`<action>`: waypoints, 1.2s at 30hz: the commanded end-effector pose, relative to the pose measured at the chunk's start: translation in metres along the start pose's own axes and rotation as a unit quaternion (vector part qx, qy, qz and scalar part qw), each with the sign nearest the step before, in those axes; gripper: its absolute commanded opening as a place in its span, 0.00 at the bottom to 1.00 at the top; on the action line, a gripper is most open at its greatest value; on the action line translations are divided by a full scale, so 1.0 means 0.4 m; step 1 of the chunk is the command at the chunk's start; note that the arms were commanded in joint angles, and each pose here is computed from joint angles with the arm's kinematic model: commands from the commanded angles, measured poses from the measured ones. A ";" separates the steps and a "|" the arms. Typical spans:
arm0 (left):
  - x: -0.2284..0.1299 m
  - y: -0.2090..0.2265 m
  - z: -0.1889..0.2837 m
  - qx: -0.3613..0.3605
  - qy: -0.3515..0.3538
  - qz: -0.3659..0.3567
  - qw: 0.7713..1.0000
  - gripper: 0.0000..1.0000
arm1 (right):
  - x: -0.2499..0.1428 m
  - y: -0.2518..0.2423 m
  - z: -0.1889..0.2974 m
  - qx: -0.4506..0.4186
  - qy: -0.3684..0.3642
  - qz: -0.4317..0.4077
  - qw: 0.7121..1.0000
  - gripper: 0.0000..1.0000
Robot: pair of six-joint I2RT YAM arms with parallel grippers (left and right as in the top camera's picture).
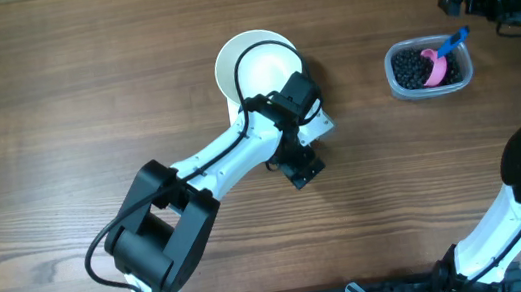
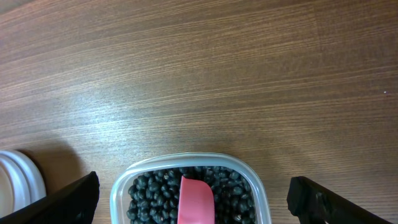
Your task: Scoop item into bowl and weigh 150g on scale
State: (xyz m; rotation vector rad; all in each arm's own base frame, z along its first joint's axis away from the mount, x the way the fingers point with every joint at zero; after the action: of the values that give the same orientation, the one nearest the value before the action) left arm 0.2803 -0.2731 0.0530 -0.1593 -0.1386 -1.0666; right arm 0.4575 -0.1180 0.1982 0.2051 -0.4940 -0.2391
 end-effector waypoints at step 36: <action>0.013 -0.059 0.112 -0.063 -0.065 0.050 0.995 1.00 | 0.015 -0.009 0.004 -0.004 -0.008 -0.003 1.000 1.00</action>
State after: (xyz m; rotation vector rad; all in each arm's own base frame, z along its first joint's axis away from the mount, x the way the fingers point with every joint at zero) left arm 0.2743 -0.2735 0.0638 -0.2093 -0.1470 -0.9474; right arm 0.4575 -0.1180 0.1982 0.2051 -0.4940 -0.2391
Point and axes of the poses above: each gripper's point midway between its finger pads, its own z axis back along the fingers, its own y axis along the line the jaws close on, x = y × z, the point moved 4 cm from there along z, back along the fingers, and after that the axes turned 3 degrees about -z, right-handed, at the moved point
